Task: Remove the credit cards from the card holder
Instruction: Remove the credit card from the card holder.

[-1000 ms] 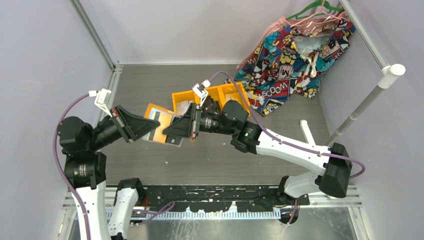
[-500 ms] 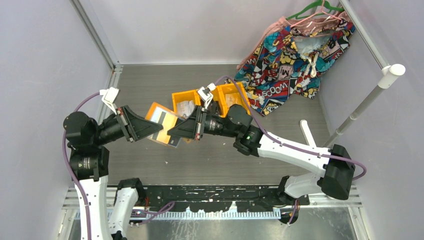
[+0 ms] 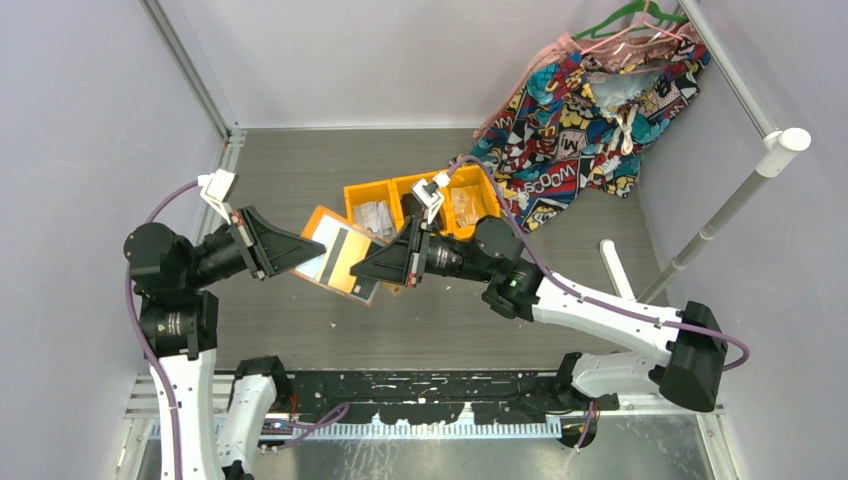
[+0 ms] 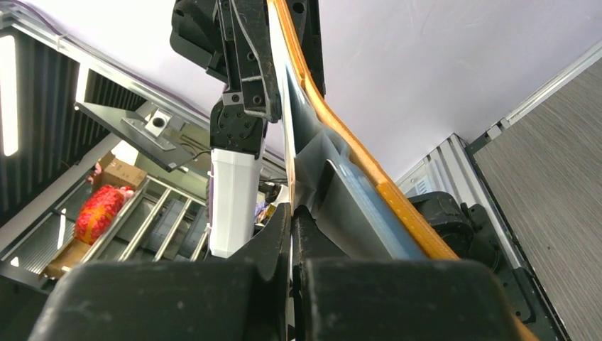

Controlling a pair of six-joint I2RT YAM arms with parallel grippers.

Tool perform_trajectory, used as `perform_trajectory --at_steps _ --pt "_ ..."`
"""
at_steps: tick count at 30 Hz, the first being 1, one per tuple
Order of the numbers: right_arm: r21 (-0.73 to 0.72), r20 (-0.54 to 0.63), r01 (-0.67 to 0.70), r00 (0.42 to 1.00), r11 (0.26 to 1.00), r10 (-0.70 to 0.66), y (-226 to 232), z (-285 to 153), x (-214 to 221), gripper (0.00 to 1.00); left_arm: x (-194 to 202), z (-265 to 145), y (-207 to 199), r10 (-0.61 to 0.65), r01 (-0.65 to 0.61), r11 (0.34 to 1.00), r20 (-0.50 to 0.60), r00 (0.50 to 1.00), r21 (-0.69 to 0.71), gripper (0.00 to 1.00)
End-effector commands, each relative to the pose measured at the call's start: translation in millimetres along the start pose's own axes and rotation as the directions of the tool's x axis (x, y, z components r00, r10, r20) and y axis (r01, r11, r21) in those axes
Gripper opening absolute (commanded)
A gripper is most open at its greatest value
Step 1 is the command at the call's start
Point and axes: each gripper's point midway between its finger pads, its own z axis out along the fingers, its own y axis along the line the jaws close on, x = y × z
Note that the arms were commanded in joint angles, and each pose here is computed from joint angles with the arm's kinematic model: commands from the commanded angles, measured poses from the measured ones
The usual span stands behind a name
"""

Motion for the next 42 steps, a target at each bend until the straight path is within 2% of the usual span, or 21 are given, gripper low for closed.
perform_trajectory --at_steps 1,4,7,8,11,13,14,17,18,22,23,24,26,31,34,39,42 --pt "-0.044 0.020 0.042 0.999 0.998 -0.041 16.6 -8.0 -5.0 0.01 -9.3 -0.4 -13.9 0.078 -0.079 0.997 0.030 0.996 0.018 0.00" --pt "-0.081 0.024 0.041 0.999 0.996 -0.040 24.3 -7.8 -6.2 0.01 -11.1 -0.1 -12.4 0.076 -0.076 0.997 0.040 0.996 0.008 0.00" --pt "-0.115 0.048 0.031 0.999 0.993 -0.026 30.7 -4.5 -11.9 0.07 -12.1 0.0 -8.5 0.075 -0.074 0.997 0.047 0.996 -0.014 0.00" --pt "-0.131 0.053 0.024 0.998 0.991 -0.017 33.3 -2.0 -13.5 0.11 -11.7 0.0 -6.5 0.072 -0.071 0.997 0.049 0.996 -0.020 0.00" --pt "-0.171 0.055 -0.002 0.998 0.985 0.012 38.2 6.6 -17.7 0.39 -8.3 -0.6 -4.4 0.063 -0.062 0.998 0.047 0.997 -0.022 0.00" --pt "-0.195 0.056 -0.013 0.998 0.981 0.025 38.7 11.2 -19.1 0.46 -7.2 -0.8 -4.9 0.064 -0.063 0.998 0.044 0.997 -0.020 0.00" --pt "-0.203 0.059 -0.019 0.998 0.979 0.032 39.0 12.7 -20.0 0.45 -6.9 -0.9 -5.7 0.065 -0.064 0.998 0.041 0.997 -0.018 0.00" --pt "-0.202 0.064 -0.026 0.997 0.979 0.040 37.8 15.1 -21.9 0.26 -6.9 -0.9 -6.8 0.066 -0.066 0.998 0.035 0.997 -0.014 0.00" --pt "-0.202 0.064 -0.027 0.997 0.979 0.040 38.4 15.0 -22.0 0.21 -6.1 -1.0 -6.5 0.062 -0.061 0.998 0.033 0.998 -0.014 0.04" --pt "-0.196 0.067 -0.014 0.997 0.981 0.028 40.5 13.6 -22.6 0.13 -1.8 -1.2 -3.6 0.043 -0.043 0.999 0.014 0.999 -0.009 0.38" --pt "-0.196 0.066 -0.012 0.997 0.980 0.025 41.9 13.7 -22.8 0.13 -0.2 -1.4 -3.4 0.041 -0.040 0.999 0.010 0.999 -0.008 0.45" --pt "-0.196 0.065 -0.010 0.998 0.981 0.023 42.1 14.4 -22.9 0.12 0.9 -1.6 -2.8 0.041 -0.041 0.999 0.008 0.999 -0.007 0.46" --pt "-0.200 0.058 -0.009 0.998 0.980 0.021 43.8 15.9 -22.5 0.12 1.6 -1.9 -3.4 0.049 -0.049 0.999 0.009 0.999 -0.004 0.43" --pt "-0.192 0.044 -0.006 0.999 0.981 0.015 41.9 16.0 -18.9 0.11 -1.9 -1.3 -1.0 0.062 -0.062 0.998 0.014 0.998 -0.022 0.16" --pt "-0.181 0.042 0.006 0.999 0.983 0.002 42.1 11.2 -16.8 0.11 -7.1 -3.1 7.9 0.136 -0.131 0.986 0.046 0.990 -0.100 0.01" --pt "-0.123 0.028 0.035 0.999 0.992 -0.031 33.2 -5.6 -9.0 0.11 -19.4 -5.2 7.6 0.193 -0.178 0.970 0.074 0.978 -0.168 0.00" --pt "-0.093 0.045 0.038 0.998 0.995 -0.034 26.2 -17.2 -11.7 0.05 -23.7 -5.4 7.1 0.215 -0.196 0.964 0.091 0.972 -0.178 0.00"
